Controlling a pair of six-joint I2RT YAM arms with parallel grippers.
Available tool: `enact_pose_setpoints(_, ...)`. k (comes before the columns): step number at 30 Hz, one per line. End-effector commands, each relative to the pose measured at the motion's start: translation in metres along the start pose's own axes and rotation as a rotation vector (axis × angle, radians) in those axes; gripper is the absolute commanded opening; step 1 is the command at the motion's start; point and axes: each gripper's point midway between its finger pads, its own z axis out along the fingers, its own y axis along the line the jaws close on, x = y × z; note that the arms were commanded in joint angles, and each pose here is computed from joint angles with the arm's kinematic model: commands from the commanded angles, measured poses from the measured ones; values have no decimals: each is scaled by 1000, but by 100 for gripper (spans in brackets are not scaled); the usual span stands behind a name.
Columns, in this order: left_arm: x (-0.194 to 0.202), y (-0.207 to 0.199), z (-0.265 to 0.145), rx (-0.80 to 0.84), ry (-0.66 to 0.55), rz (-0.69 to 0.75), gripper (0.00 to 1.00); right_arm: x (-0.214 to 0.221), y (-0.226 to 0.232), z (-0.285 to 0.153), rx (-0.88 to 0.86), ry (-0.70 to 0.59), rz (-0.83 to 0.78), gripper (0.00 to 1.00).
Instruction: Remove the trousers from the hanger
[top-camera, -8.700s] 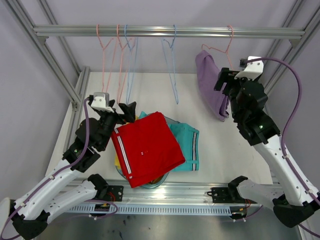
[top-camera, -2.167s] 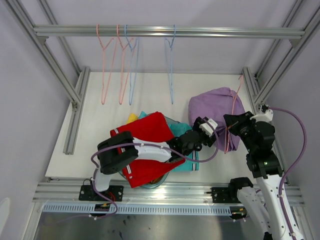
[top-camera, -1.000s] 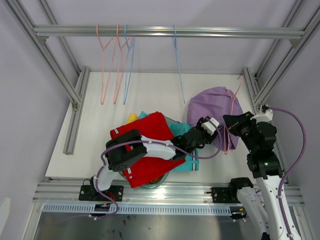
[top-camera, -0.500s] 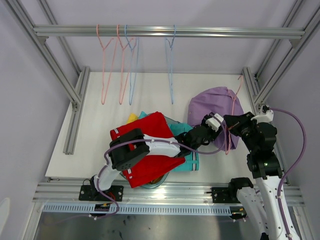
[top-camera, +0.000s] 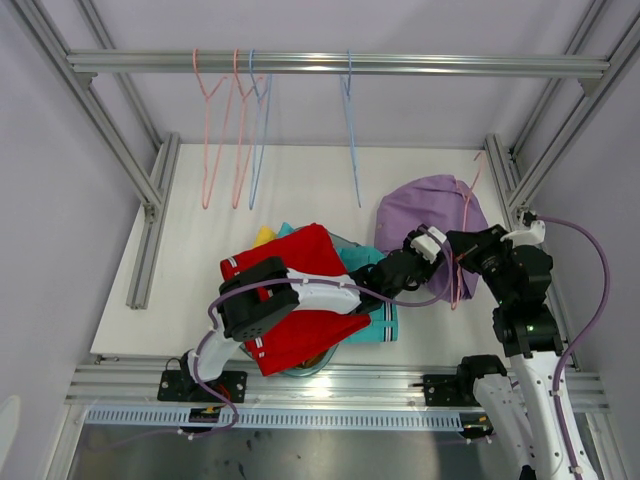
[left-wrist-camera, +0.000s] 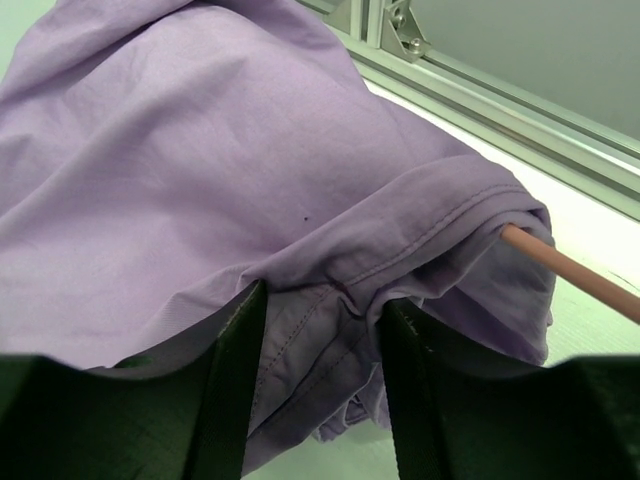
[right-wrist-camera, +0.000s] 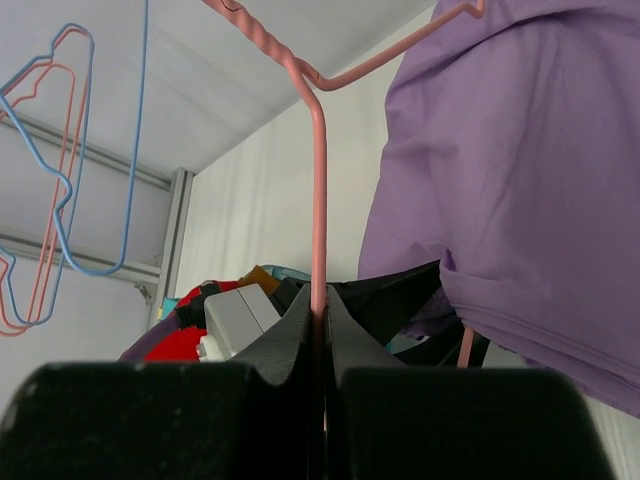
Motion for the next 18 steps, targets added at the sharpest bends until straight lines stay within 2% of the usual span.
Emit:
enact_pose_setpoints(1, -11, -5, -3, 20, -28, -42, 51, -7, 17, 0, -86, -21, -23, 0)
enact_pose_setpoints(18, -18, -24, -18, 89, -16, -76, 46, -5, 9, 5, -75, -18, -34, 0)
